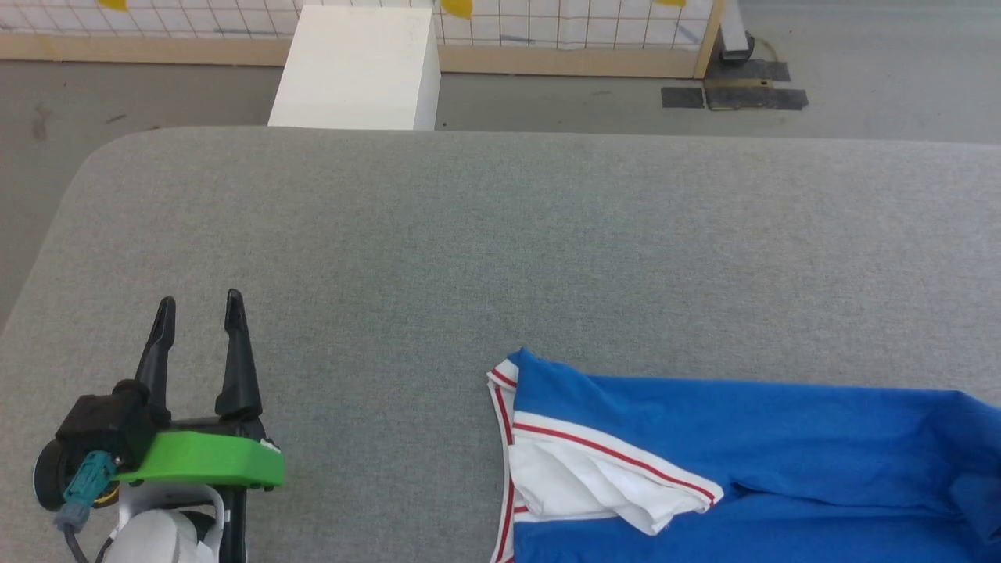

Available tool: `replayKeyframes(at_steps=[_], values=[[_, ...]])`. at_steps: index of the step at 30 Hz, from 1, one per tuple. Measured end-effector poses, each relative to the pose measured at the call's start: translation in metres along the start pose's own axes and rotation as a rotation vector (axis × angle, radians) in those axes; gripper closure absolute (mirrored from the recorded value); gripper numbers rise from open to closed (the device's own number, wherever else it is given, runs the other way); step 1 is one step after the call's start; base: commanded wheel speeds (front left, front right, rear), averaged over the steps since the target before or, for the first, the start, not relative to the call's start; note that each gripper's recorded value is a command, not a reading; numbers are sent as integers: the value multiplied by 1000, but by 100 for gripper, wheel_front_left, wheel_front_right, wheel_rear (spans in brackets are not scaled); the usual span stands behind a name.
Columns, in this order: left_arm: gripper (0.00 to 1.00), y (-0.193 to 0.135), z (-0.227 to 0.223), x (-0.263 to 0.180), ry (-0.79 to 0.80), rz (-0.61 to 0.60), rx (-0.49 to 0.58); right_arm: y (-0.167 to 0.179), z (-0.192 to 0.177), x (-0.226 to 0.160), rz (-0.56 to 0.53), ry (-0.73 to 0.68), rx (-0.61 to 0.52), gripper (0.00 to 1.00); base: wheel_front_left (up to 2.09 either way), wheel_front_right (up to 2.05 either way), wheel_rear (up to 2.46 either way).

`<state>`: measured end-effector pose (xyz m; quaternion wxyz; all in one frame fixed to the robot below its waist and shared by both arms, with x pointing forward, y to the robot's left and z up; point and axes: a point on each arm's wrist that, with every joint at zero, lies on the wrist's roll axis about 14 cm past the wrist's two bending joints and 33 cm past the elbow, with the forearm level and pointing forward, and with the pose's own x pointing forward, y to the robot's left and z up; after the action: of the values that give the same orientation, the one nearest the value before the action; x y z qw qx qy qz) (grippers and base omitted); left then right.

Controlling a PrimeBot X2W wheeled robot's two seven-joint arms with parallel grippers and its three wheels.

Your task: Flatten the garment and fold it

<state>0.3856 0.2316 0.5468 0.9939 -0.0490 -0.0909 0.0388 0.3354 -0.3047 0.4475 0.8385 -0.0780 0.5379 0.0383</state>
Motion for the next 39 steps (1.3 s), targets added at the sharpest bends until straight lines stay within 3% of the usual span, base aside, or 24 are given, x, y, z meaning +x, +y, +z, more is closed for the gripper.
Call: replayKeyframes(at_steps=[5, 12, 19, 24, 30, 31, 32, 33, 39], values=[[0, -3, 2, -2, -7, -3, -13, 66, 22, -23, 181, -102, -107, 100, 0, 0, 0], [0, -5, 0, -6, 1, -4, -18, 173, 39, -24, 448, -172, -280, 100, 0, 0, 0], [0, 5, -3, -11, 11, 21, 1, 261, 61, -17, 659, -247, -338, 100, 0, 0, 0], [0, 12, -9, -16, 33, 44, 13, 305, 62, -4, 755, -224, -341, 100, 0, 0, 0], [0, 18, -19, -19, 63, 69, 11, 337, 54, 22, 773, -180, -354, 100, 0, 0, 0], [0, 18, -20, -19, 67, 69, 11, 340, 51, 26, 770, -174, -361, 65, 0, 0, 0], [0, 19, -21, -19, 71, 72, 13, 343, 48, 30, 770, -167, -368, 5, 0, 0, 0], [0, 20, -22, -19, 74, 74, 15, 347, 48, 31, 775, -172, -372, 0, 0, 0, 0], [0, 15, -26, -15, 81, 58, 10, 376, 62, 2, 874, -268, -395, 0, 0, 0, 0]])
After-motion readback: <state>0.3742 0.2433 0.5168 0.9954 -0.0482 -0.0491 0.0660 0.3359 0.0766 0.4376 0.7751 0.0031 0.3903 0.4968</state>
